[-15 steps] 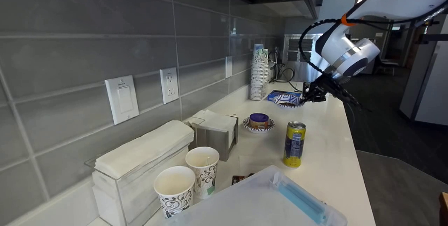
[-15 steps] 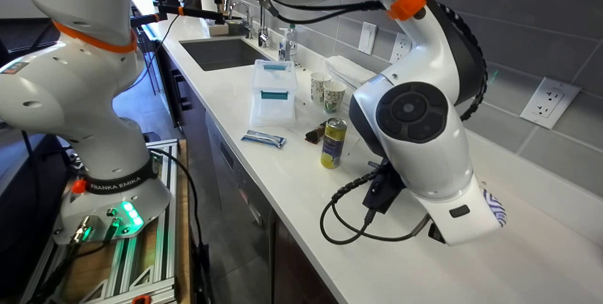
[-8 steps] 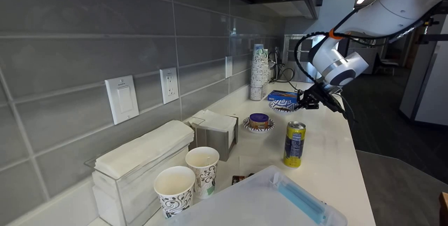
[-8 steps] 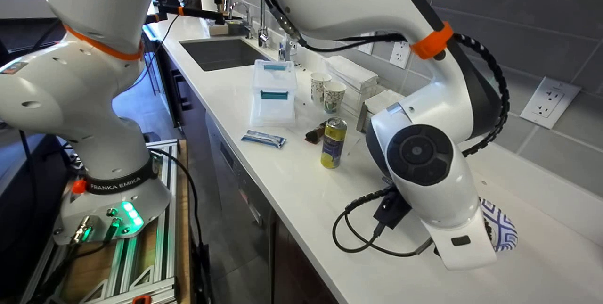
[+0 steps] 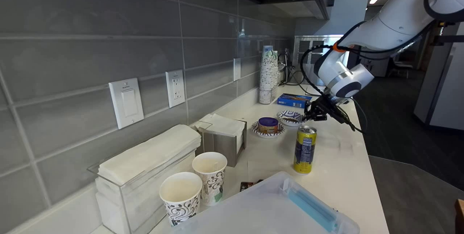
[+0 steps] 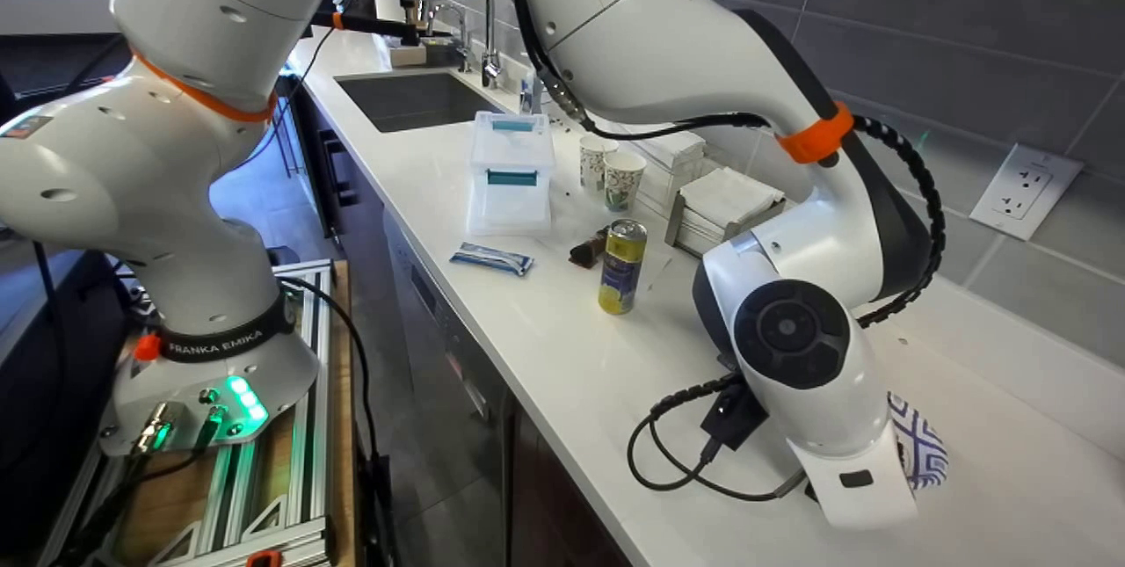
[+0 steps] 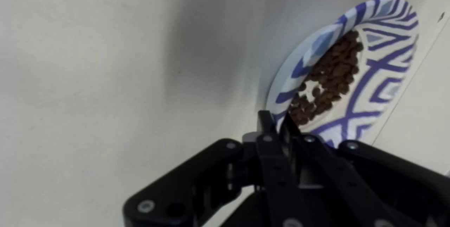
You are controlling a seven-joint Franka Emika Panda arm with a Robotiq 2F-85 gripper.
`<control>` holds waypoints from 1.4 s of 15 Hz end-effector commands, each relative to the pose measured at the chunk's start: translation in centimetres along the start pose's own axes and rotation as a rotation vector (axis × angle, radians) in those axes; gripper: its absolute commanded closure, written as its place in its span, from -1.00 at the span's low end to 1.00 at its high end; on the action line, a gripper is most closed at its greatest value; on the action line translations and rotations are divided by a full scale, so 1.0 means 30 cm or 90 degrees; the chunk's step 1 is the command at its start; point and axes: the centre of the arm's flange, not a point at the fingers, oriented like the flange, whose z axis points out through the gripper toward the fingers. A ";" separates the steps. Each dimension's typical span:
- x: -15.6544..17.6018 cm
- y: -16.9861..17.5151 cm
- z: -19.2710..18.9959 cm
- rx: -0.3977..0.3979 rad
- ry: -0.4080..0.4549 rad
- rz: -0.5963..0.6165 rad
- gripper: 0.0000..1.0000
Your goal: Move the bowl on the left to the right.
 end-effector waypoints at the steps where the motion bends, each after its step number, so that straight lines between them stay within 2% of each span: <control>1: 0.030 -0.081 -0.049 0.007 0.020 -0.033 0.15; 5: 0.082 -0.171 -0.301 -0.018 -0.004 -0.177 -0.43; 7: 0.086 -0.198 -0.415 -0.020 -0.035 -0.247 -0.73; 8: 0.076 -0.207 -0.466 -0.005 -0.060 -0.270 -0.91; 9: 0.055 -0.227 -0.511 0.014 -0.081 -0.292 -0.98; 14: -0.174 -0.404 -0.685 0.082 -0.175 -0.424 -1.00; 19: -0.407 -0.503 -0.805 0.147 -0.331 -0.522 -1.00; 20: -0.322 -0.518 -0.733 0.134 -0.286 -0.491 -1.00; 21: -0.359 -0.529 -0.758 0.145 -0.307 -0.503 -1.00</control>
